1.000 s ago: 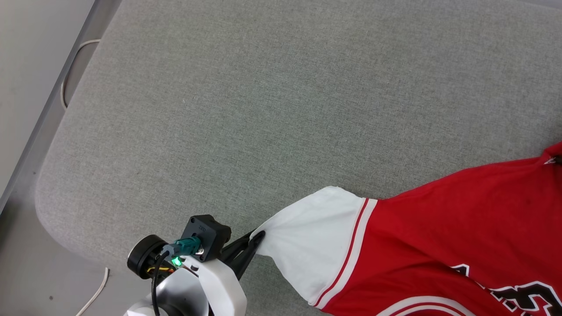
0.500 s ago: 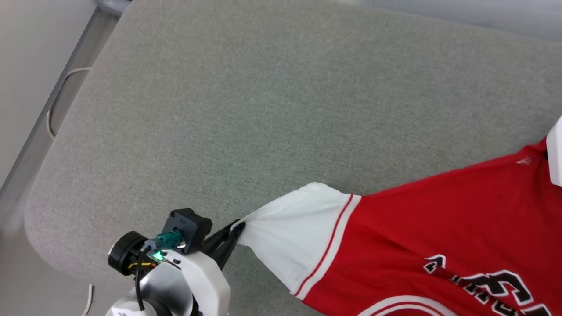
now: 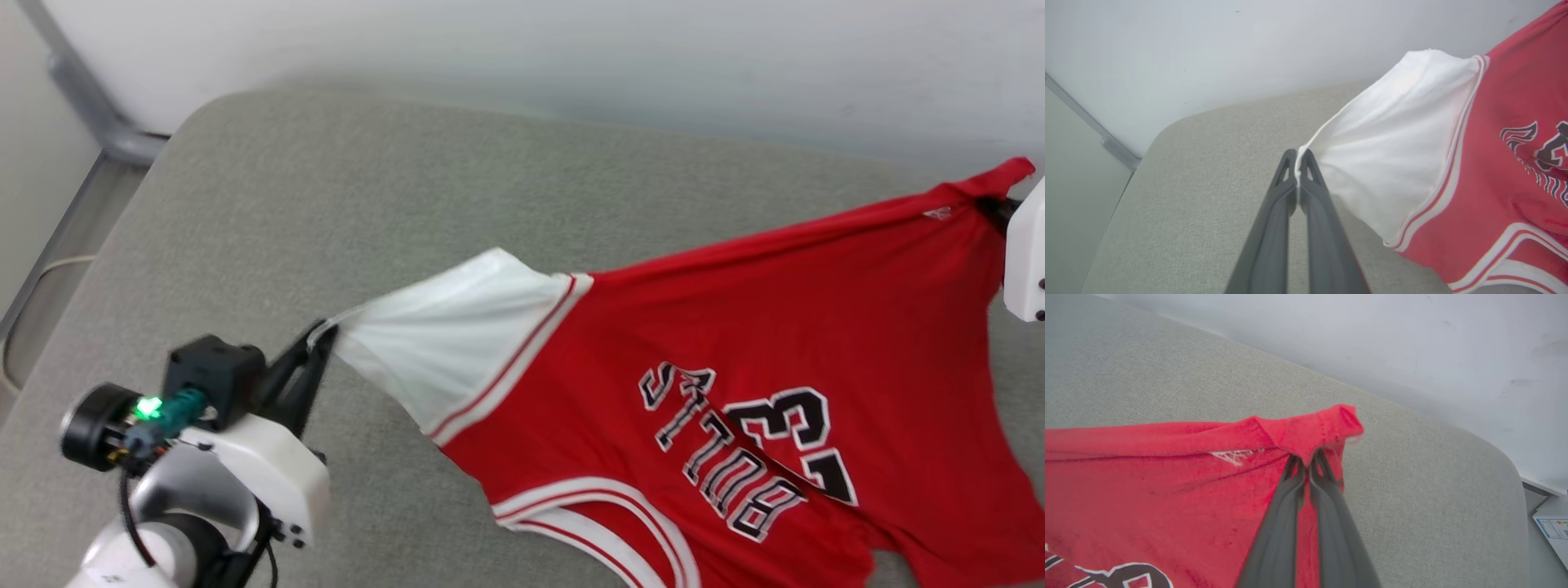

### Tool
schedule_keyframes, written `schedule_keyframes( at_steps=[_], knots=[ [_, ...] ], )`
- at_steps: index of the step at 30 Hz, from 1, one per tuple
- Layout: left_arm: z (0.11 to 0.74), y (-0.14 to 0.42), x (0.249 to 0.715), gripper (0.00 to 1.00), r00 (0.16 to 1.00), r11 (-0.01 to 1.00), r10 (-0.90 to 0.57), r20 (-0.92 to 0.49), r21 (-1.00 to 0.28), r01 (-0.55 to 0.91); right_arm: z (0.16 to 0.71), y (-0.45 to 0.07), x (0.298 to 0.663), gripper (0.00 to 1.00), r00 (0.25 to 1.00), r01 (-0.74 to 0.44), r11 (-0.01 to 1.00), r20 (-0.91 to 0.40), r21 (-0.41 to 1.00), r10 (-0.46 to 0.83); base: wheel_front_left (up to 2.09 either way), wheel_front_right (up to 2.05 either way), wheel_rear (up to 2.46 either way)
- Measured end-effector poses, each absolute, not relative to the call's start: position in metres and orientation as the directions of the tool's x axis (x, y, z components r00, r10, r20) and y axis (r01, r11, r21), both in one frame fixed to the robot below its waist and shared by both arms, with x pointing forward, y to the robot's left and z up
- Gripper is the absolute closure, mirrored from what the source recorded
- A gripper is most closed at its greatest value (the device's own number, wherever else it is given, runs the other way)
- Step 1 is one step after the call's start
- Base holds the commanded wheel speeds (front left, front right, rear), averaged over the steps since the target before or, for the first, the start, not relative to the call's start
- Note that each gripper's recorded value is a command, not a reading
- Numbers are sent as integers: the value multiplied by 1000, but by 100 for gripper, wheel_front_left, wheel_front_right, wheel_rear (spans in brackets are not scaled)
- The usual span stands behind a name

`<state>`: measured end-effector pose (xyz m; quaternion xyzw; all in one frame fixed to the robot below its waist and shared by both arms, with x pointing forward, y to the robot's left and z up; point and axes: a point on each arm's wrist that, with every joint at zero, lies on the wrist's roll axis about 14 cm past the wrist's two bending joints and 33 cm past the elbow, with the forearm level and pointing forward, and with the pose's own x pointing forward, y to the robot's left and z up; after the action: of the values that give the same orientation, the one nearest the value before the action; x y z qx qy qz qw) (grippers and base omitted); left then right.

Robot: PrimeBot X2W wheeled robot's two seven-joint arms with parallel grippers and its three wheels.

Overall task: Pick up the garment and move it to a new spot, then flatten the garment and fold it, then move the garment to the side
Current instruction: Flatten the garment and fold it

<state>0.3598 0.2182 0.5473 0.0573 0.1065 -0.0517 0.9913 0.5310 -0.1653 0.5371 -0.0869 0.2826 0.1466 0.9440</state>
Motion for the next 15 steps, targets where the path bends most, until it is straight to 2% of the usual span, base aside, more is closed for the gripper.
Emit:
schedule_keyframes(
  at_steps=[8, 15],
  knots=[
    [624, 222, 374, 100, 996, 982, -81, 46, 176, 71, 604, -188, 500, 100, 910, -278, 955, -346, -103, 228, 0, 0, 0],
    [690, 218, 370, 100, 954, 976, -94, 283, 214, 32, 650, -205, 464, 100, 965, -224, 971, -157, -85, 209, 0, 0, 0]
  ],
)
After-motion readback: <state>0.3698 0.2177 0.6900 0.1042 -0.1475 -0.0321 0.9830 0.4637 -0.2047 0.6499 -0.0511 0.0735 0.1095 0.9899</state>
